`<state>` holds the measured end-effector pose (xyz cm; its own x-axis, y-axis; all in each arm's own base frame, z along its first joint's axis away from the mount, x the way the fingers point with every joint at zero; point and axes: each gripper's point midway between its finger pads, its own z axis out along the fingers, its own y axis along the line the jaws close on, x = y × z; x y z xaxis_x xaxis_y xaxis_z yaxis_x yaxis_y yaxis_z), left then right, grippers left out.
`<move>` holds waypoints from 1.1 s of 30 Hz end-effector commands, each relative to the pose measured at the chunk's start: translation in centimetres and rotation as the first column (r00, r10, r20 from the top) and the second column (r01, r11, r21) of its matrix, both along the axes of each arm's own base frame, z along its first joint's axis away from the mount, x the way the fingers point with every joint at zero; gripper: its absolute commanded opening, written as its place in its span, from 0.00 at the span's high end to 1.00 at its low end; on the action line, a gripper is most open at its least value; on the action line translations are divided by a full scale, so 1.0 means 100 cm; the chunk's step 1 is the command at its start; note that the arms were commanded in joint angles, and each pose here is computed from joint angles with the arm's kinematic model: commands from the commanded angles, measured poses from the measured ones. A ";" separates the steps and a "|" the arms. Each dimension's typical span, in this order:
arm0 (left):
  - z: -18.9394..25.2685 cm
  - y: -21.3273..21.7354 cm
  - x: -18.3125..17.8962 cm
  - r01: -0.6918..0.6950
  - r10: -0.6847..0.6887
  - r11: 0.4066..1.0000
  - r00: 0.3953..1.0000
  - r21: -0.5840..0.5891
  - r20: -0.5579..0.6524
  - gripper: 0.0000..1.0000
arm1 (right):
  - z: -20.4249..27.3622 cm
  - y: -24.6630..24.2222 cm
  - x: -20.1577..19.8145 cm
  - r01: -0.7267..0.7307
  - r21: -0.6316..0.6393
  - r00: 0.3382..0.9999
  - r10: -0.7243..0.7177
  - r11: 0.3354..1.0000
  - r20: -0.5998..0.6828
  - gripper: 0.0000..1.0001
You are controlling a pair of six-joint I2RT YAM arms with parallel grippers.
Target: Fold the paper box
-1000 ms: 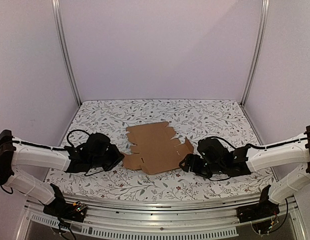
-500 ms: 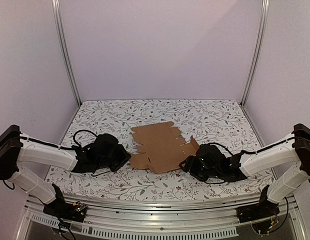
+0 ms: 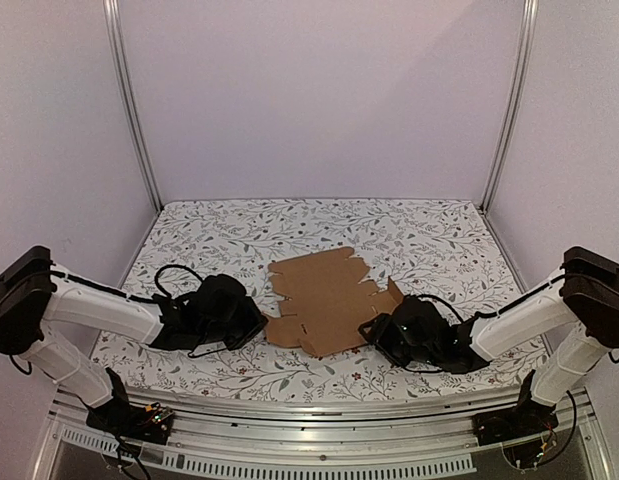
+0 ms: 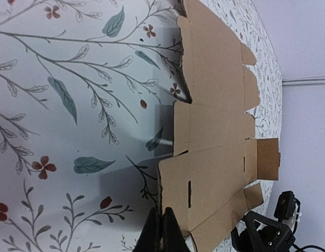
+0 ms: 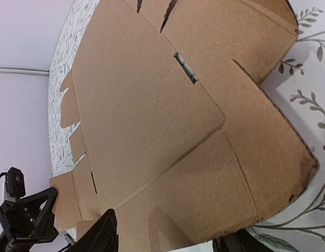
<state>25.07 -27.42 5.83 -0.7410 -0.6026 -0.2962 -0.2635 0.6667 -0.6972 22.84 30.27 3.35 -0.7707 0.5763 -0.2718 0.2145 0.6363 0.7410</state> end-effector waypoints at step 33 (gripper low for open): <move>0.023 -0.010 -0.018 0.115 -0.121 0.986 0.992 0.121 0.048 0.42 | 0.050 -0.004 0.010 -0.011 0.014 0.985 0.008 1.000 0.174 1.00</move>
